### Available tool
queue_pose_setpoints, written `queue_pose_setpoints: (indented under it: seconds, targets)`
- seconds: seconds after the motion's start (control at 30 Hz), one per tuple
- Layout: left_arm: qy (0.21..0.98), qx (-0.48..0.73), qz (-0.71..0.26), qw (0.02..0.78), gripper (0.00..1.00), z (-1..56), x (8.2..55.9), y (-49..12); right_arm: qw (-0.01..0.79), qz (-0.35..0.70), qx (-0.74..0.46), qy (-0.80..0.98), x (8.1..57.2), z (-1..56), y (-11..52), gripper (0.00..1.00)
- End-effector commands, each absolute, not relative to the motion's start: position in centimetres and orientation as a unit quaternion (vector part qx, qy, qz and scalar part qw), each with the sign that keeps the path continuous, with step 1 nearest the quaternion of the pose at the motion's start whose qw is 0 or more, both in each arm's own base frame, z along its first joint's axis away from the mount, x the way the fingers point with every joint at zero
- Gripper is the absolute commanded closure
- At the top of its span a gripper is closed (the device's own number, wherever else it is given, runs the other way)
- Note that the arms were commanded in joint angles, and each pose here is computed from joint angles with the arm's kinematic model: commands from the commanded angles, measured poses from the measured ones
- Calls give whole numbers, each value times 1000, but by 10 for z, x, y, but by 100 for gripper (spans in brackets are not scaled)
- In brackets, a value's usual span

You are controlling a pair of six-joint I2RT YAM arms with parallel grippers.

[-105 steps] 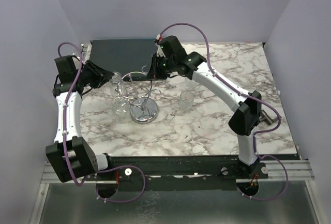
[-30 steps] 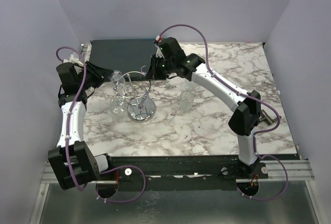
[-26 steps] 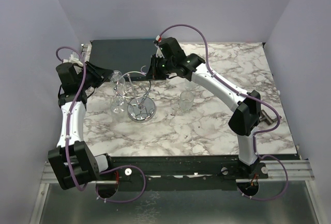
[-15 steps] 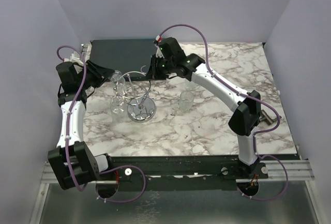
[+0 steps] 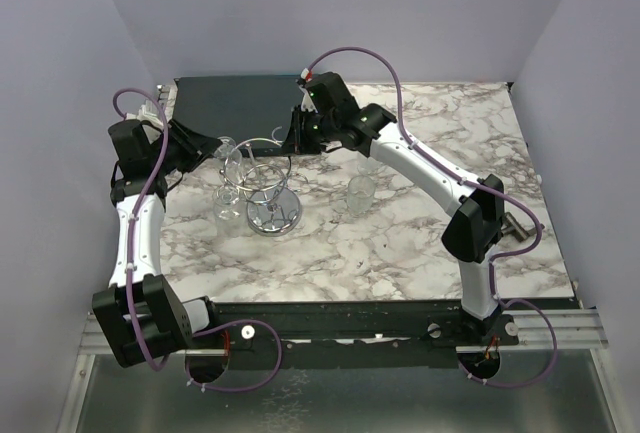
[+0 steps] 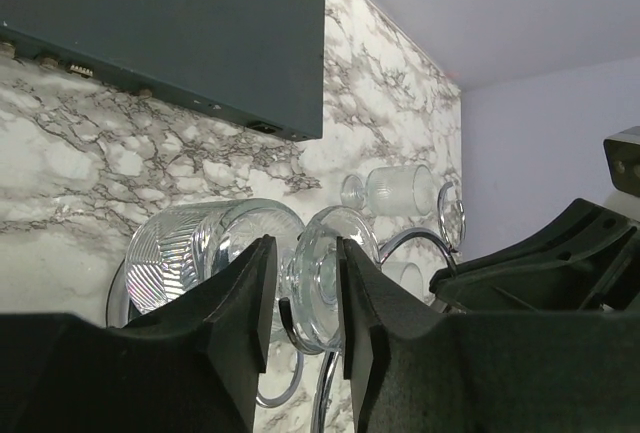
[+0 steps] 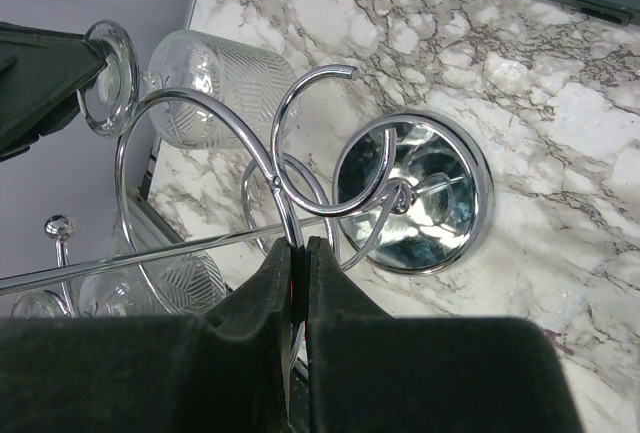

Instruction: Take the wine glass off the wine glass rack

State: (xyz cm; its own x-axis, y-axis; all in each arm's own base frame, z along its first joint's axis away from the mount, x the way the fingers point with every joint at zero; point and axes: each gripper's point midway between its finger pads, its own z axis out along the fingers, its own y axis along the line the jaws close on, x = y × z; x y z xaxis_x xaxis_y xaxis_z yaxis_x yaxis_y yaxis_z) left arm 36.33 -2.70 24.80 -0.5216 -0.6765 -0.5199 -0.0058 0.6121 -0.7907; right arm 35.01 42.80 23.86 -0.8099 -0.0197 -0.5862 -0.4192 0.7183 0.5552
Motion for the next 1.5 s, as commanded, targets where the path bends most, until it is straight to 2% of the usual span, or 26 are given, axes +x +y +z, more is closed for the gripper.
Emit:
queue_pose_setpoints:
  seconds: [0.0,0.23,0.33,0.47,0.57,0.77,0.93,1.23,1.47]
  targets:
    - [782,-196,-378,455,68,265,359,-26,267,309,-108,906,355,204,419,100]
    - [778,-198,-370,468,85,276,362,-21,266,307,-108,908,356,202,419,100]
    - [780,-204,-359,470,90,275,363,-16,265,305,-107,908,356,201,418,100]
    - [780,-217,-340,478,91,272,365,-6,264,305,-108,909,355,201,418,100]
    - [779,-217,-332,486,89,275,367,-2,263,303,-107,910,354,199,417,100]
    - [778,-207,-348,480,71,278,367,-6,260,303,-109,910,353,197,418,100]
    - [778,-200,-354,479,61,279,363,-10,260,302,-112,910,352,197,420,100]
    - [785,-193,-363,463,60,269,357,-15,259,301,-111,911,350,196,420,100]
    - [788,-183,-374,455,66,268,355,-20,256,302,-112,911,349,195,422,100]
